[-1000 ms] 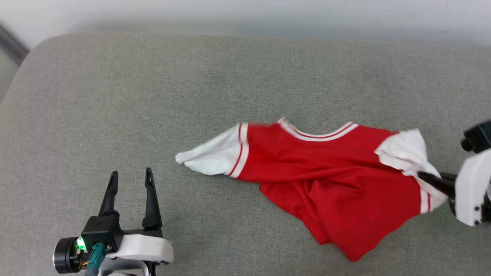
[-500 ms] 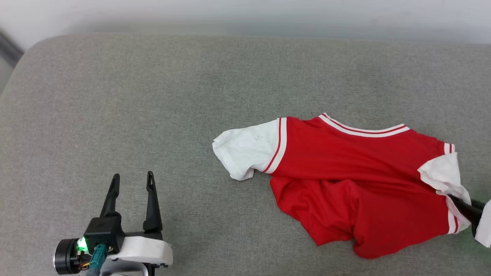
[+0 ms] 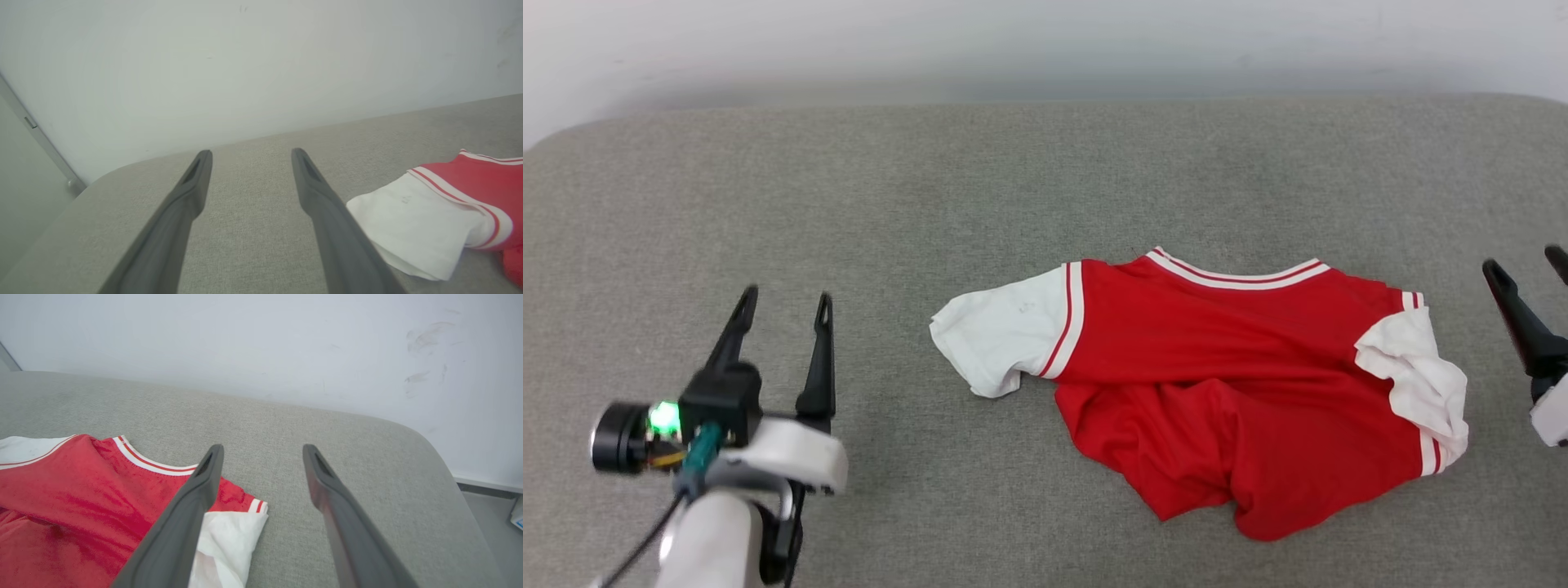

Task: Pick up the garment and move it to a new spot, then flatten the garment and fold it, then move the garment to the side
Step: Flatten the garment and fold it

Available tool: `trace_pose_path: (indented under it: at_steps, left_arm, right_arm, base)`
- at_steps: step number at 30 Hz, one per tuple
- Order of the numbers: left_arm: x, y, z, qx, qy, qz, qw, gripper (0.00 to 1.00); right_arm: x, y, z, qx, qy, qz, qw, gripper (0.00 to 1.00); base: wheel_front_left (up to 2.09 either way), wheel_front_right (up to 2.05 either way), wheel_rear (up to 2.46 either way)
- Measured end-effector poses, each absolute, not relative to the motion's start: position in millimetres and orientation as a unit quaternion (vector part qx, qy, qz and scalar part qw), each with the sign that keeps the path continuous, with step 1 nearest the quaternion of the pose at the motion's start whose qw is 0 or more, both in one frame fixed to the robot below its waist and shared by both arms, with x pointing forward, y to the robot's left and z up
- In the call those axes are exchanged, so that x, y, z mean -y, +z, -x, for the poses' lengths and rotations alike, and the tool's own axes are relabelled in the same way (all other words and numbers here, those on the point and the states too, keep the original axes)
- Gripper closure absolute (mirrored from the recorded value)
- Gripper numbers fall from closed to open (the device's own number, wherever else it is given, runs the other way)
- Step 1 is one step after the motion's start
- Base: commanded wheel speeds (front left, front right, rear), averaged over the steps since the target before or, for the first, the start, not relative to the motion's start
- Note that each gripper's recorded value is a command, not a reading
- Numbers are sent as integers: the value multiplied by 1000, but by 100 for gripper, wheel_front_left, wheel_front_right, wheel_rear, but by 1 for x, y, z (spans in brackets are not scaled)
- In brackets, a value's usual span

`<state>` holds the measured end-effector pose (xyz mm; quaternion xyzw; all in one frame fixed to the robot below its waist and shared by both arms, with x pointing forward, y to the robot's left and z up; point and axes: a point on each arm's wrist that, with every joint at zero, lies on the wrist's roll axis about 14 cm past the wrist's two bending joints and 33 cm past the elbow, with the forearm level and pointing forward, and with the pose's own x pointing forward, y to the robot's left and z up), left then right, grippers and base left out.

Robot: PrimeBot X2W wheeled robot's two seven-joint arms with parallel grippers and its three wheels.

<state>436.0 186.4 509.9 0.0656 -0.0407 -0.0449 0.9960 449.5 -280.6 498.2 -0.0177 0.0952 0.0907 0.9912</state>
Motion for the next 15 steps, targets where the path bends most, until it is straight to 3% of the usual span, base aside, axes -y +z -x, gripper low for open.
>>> trace_pose_path:
  at_steps: [7,15]
  left_arm:
    - [-170,524,-487,6,-111,-102,989,0]
    - [-137,513,-521,-100,-190,-136,967,0]
  right_arm:
    - [255,535,-451,37,69,32,996,0]
    - [221,531,-431,65,52,26,996,0]
  base:
    - [0,0,0]
    - [0,0,0]
